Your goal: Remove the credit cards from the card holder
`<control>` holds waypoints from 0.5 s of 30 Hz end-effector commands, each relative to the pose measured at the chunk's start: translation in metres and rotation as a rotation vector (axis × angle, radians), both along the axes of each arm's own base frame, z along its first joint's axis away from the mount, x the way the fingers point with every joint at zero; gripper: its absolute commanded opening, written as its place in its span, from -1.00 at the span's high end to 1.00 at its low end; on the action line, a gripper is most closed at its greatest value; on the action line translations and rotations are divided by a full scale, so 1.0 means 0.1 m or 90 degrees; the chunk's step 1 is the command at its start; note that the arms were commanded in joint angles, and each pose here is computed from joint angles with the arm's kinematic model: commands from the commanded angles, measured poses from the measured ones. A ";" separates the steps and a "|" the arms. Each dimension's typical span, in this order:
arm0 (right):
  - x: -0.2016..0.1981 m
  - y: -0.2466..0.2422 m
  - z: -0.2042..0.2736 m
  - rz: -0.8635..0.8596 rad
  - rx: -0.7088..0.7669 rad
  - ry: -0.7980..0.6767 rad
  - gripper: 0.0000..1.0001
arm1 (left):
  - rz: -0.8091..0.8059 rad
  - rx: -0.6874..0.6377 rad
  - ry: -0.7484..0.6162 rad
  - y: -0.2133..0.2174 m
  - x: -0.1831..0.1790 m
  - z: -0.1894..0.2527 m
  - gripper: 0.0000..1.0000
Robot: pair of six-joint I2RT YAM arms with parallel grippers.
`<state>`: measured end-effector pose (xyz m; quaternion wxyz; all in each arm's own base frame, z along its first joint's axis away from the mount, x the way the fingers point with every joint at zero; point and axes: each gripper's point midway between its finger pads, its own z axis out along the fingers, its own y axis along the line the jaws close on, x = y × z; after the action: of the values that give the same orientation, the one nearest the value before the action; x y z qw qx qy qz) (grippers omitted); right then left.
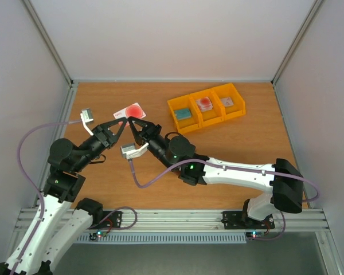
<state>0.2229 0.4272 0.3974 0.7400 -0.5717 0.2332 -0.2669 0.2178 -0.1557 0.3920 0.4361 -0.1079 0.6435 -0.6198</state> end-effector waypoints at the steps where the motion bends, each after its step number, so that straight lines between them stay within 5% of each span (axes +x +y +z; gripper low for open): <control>1: 0.07 -0.08 0.19 -0.071 -0.105 -0.147 0.98 | -0.001 0.011 -0.018 0.00 -0.02 -0.03 0.52; 3: 0.14 -0.15 0.15 -0.082 -0.107 -0.114 0.98 | 0.010 0.013 -0.011 0.02 0.00 -0.07 -0.10; 6: 0.33 -0.35 0.01 -0.101 -0.123 -0.001 0.98 | 0.027 0.027 -0.002 0.05 0.04 -0.20 -0.58; 15: 1.25 -1.63 -0.73 -0.144 -0.105 0.566 0.98 | 0.151 0.108 0.117 0.38 0.26 -1.16 -0.76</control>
<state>0.3363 0.3221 0.3744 0.5912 -0.6454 0.4176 -0.2438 0.2322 -0.1385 0.3151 0.4384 -0.1599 0.6921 -0.5507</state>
